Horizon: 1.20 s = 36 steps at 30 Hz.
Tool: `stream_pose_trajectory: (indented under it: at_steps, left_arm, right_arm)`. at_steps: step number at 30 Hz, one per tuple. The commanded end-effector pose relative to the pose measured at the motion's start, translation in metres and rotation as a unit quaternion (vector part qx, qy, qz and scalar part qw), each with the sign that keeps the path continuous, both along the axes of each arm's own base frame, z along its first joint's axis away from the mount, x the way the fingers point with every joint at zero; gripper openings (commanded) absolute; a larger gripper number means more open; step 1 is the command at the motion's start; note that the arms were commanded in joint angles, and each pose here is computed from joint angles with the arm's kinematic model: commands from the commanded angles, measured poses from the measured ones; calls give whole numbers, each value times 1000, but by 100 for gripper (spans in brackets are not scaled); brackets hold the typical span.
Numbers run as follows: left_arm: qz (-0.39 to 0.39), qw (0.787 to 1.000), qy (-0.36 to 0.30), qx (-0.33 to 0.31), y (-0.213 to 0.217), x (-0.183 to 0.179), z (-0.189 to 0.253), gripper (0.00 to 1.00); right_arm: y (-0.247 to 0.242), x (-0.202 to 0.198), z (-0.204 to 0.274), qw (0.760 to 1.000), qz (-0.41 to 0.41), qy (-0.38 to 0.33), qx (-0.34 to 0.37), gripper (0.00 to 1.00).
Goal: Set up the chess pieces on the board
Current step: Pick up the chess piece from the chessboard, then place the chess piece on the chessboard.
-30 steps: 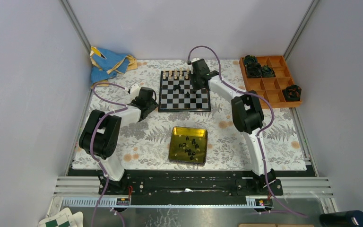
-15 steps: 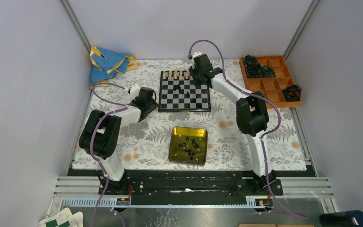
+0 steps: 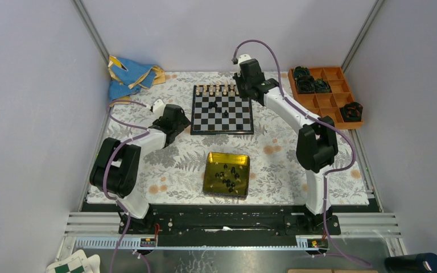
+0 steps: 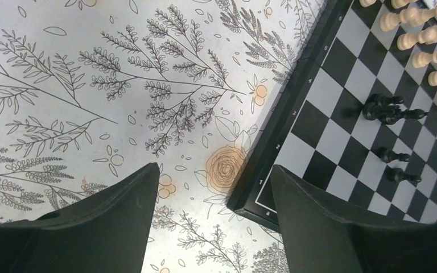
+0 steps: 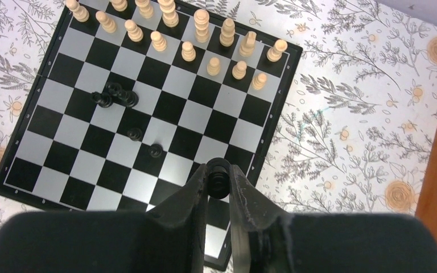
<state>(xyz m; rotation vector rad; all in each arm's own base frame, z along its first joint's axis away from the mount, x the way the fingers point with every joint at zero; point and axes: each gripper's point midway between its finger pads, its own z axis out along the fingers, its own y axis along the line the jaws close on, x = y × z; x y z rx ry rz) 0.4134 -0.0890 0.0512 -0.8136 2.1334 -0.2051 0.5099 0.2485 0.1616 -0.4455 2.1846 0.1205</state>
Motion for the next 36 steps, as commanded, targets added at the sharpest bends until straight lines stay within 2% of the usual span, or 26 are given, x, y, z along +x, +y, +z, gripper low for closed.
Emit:
stream_pose_trajectory:
  at_steps: [1,4,7,21,26,36]
  left_arm:
    - [15,1000,-12,10,11,-5,11,82]
    - [14,1000,-17,8,12,-9,17,87]
    - [11,1000,-27,2,11,-12,26,98]
    - [-12,997,-76,-20,1,-39,67,99]
    - [-29,996,-80,-15,-9,-53,72,99]
    - [-52,993,-102,-6,-19,-75,89,99]
  right_arm:
    - [-8,-11,39,999,-8,-33,12,4]
    - [-11,-17,39,999,-9,-31,16,5]
    - [-11,-23,38,999,-8,-27,22,5]
    - [-5,-51,15,998,14,20,51,5]
    - [9,-63,-2,997,38,51,45,5]
    - [41,-78,-23,995,69,68,28,5]
